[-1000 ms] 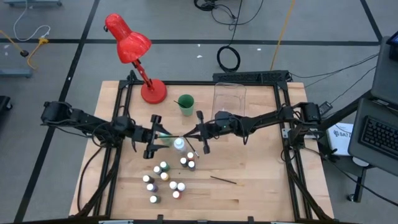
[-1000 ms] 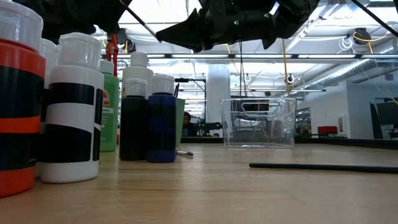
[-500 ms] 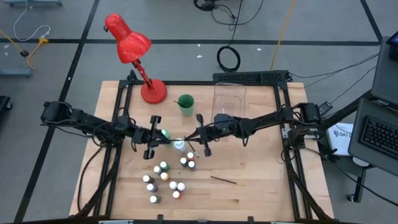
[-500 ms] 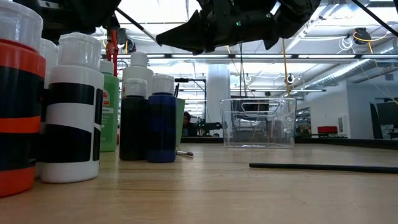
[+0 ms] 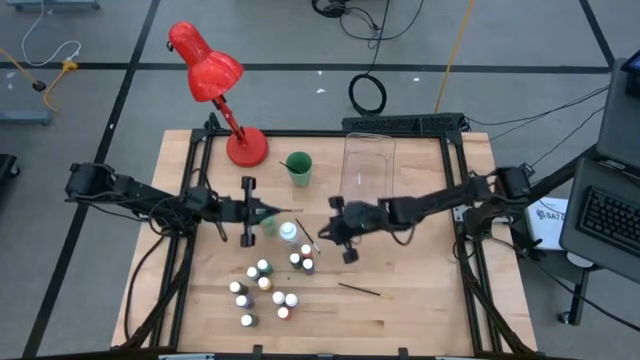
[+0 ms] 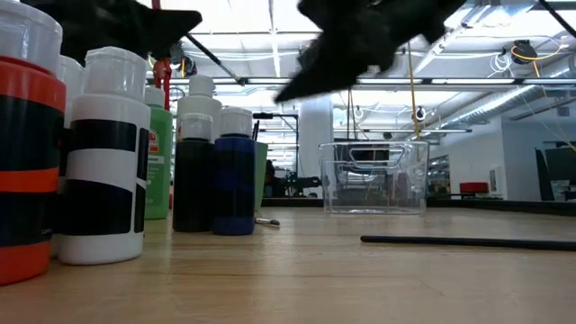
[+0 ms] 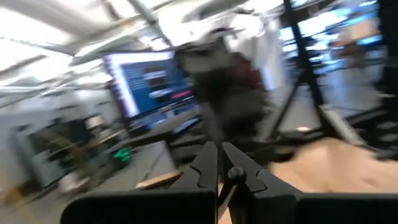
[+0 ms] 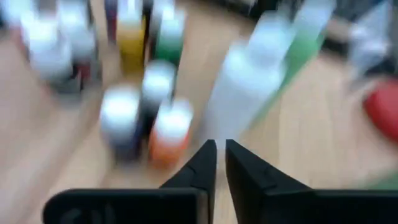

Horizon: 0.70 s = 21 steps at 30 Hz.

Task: Pick & Place Paint Supplies
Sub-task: Put the silver paintbrush into the green cup

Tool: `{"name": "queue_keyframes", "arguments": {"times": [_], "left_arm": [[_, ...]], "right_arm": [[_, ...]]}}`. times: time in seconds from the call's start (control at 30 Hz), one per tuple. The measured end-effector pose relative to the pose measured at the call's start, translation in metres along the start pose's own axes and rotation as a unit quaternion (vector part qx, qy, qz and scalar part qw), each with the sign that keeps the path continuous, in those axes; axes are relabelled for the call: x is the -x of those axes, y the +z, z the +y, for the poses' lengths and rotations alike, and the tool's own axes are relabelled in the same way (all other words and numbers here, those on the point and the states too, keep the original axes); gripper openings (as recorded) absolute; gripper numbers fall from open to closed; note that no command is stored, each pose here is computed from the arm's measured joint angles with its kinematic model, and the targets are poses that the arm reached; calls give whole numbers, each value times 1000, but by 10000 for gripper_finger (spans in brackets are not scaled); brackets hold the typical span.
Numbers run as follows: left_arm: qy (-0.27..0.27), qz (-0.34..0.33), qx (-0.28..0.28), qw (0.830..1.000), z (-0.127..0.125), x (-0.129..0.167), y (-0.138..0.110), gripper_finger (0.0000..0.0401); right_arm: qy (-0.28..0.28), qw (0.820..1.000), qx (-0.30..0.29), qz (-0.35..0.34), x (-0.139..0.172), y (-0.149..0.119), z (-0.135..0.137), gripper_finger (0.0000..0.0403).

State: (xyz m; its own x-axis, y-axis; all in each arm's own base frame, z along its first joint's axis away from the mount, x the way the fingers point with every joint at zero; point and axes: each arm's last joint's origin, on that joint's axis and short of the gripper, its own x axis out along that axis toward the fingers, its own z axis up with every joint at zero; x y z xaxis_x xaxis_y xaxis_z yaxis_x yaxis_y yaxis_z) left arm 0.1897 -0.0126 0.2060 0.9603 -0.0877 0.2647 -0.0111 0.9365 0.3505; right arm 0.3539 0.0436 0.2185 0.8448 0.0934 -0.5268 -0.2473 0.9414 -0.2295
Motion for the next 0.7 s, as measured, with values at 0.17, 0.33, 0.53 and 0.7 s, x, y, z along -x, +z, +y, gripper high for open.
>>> {"name": "queue_keyframes", "arguments": {"times": [0.17, 0.33, 0.53, 0.7], "left_arm": [[95, 7, 15, 995, 14, -21, 20, 1], [148, 141, 29, 978, 39, -67, 50, 1], [199, 276, 29, 940, 66, -105, 74, 1], [254, 328, 38, 909, 80, -116, 50, 1]], "right_arm": [[-21, 997, 35, 58, 17, -18, 43, 50], [-78, 996, 48, 6, 32, -44, 76, 54], [-98, 987, 47, -118, 65, -62, 95, 40], [-105, 980, 57, -161, 88, -86, 93, 25]]}}
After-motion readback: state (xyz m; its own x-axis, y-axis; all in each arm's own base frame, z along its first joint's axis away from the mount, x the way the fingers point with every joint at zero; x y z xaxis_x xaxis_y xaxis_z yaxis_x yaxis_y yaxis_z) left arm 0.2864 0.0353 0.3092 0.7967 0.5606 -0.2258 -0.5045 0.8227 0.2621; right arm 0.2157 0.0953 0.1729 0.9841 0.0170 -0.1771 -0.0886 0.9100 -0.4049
